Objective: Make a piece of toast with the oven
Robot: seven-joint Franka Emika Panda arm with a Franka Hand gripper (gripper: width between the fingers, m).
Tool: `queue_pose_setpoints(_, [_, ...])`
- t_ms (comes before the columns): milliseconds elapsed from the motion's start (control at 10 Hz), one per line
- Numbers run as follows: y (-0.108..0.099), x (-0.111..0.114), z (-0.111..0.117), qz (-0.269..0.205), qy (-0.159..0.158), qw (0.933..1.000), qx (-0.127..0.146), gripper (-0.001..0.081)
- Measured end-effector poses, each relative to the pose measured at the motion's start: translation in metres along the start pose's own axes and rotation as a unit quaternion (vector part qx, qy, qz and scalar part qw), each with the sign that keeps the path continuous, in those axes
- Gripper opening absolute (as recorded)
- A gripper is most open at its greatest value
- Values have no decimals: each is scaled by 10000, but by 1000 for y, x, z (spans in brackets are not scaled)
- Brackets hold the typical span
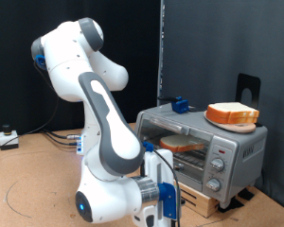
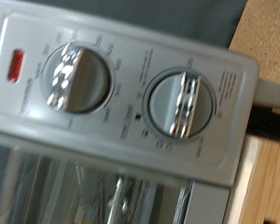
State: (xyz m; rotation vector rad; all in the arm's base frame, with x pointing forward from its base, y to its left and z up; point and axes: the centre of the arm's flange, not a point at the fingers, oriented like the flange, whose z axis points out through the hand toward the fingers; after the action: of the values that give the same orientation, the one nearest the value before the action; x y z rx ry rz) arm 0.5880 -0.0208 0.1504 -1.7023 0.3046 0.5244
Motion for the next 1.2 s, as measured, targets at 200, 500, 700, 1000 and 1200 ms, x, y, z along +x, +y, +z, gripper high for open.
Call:
queue_pose_setpoints(200, [0,9,23,0,-60,10000,40,809])
queue_pose_setpoints(500, [-7,12,56,-42,-284,9996,47,809])
queue_pose_setpoints(700, [-9,14,72,-42,-333,9994,51,809])
queue_pose_setpoints(1000, [-8,16,82,-10,-316,9995,63,809])
queue_pose_setpoints(1200, [-8,16,82,-6,-304,9995,65,795])
